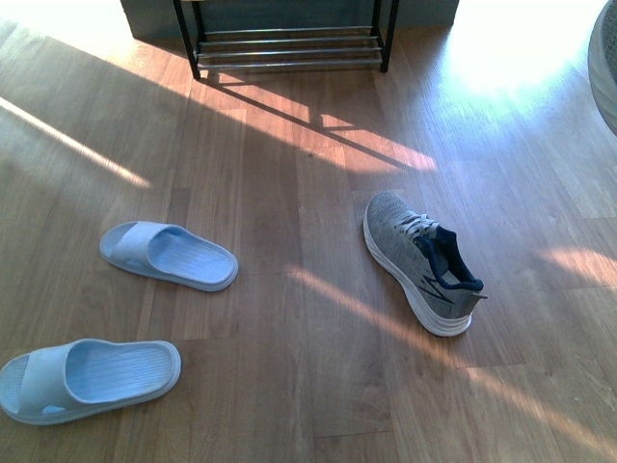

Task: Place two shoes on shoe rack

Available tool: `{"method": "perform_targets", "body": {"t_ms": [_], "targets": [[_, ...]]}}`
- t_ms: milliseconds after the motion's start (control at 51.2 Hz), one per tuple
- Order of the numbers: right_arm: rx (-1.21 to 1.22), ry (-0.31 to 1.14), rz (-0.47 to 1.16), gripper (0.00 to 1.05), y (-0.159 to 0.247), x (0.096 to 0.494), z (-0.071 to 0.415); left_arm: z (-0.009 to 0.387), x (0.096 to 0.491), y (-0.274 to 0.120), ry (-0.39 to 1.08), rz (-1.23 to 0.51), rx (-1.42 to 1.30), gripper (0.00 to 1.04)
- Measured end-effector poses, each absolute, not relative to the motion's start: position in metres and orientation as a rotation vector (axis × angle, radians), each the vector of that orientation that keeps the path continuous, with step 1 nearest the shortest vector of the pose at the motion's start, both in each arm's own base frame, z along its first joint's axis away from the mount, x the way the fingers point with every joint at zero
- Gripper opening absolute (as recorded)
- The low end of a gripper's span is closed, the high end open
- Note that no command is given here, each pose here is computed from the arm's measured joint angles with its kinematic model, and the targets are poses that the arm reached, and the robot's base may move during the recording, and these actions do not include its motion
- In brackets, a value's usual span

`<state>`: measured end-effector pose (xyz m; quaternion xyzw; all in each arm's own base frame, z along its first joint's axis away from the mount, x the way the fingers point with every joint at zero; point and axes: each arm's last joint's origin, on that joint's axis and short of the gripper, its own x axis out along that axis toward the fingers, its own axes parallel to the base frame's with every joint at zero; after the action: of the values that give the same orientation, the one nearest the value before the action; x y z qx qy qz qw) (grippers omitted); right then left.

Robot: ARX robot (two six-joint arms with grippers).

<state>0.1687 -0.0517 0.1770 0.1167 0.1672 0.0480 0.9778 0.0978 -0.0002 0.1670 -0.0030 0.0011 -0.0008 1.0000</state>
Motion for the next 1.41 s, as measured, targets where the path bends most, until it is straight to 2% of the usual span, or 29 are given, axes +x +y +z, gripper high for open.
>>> {"method": "perform_targets", "body": {"t_ms": [840, 937, 976, 1172, 1250, 1406], "targets": [[0.242, 0.342, 0.098, 0.01, -0.052, 0.168, 0.176, 0.167, 0.098, 0.0, 0.002, -0.003, -0.005, 0.95], [0.241, 0.342, 0.087, 0.01, -0.052, 0.168, 0.176, 0.168, 0.108, -0.007, 0.354, 0.326, -0.154, 0.95], [0.241, 0.342, 0.086, 0.01, -0.052, 0.168, 0.176, 0.17, 0.122, -0.013, 0.395, 0.382, -0.227, 0.95], [0.246, 0.343, 0.102, 0.01, -0.052, 0.168, 0.176, 0.159, 0.208, -0.036, 0.511, 0.349, -0.357, 0.95], [0.246, 0.343, 0.101, 0.01, -0.052, 0.168, 0.176, 0.126, 0.253, -0.049, 0.651, 0.326, -0.344, 0.95], [0.245, 0.343, 0.094, 0.01, -0.052, 0.168, 0.175, 0.049, 0.306, -0.076, 0.883, 0.226, -0.31, 0.95]]}}
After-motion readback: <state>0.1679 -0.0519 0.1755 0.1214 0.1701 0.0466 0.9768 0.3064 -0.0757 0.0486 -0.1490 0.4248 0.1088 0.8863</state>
